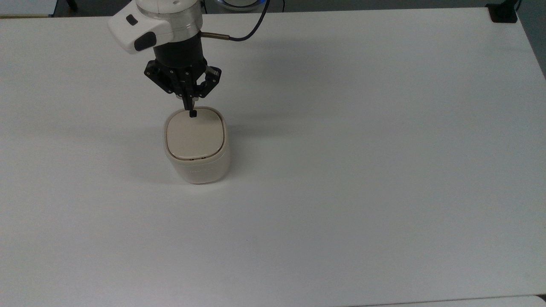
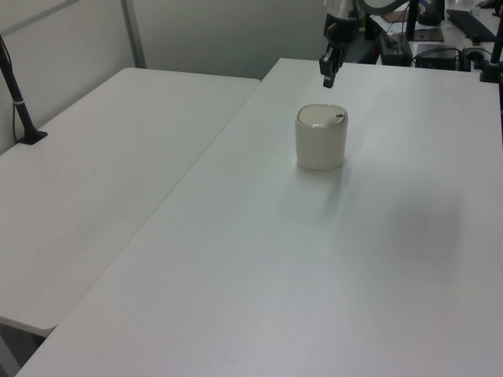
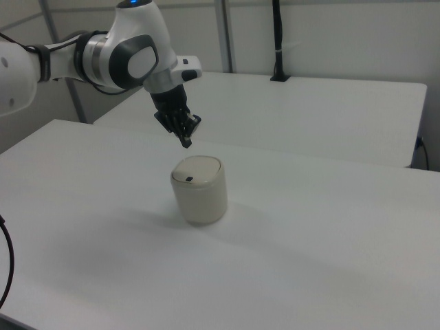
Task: Open the trash bin
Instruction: 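Lower the gripper fingers onto the lid button and press down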
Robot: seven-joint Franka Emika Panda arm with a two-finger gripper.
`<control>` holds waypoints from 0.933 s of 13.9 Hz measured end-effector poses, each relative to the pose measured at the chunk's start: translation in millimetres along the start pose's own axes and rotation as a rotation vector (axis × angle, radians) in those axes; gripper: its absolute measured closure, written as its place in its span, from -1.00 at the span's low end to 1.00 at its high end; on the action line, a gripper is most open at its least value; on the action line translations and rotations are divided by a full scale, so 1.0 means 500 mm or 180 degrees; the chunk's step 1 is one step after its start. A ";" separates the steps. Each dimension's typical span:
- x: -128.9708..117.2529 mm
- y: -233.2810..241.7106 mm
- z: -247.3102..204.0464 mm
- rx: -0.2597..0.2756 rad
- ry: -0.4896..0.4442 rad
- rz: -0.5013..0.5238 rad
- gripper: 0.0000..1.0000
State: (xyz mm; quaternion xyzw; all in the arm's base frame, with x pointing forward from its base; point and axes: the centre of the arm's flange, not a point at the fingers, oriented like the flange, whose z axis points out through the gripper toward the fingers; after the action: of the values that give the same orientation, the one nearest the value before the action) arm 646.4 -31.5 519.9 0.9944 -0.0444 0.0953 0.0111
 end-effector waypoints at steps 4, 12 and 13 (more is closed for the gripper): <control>0.001 -0.008 0.021 -0.0004 -0.0049 -0.0107 0.94; -0.021 -0.013 0.125 0.0165 -0.0345 -0.0339 0.98; -0.022 -0.013 0.132 0.0192 -0.0360 -0.0338 0.98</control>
State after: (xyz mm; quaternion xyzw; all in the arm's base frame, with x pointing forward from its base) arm 648.8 -26.3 453.1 0.9990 0.0106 0.0396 -0.0164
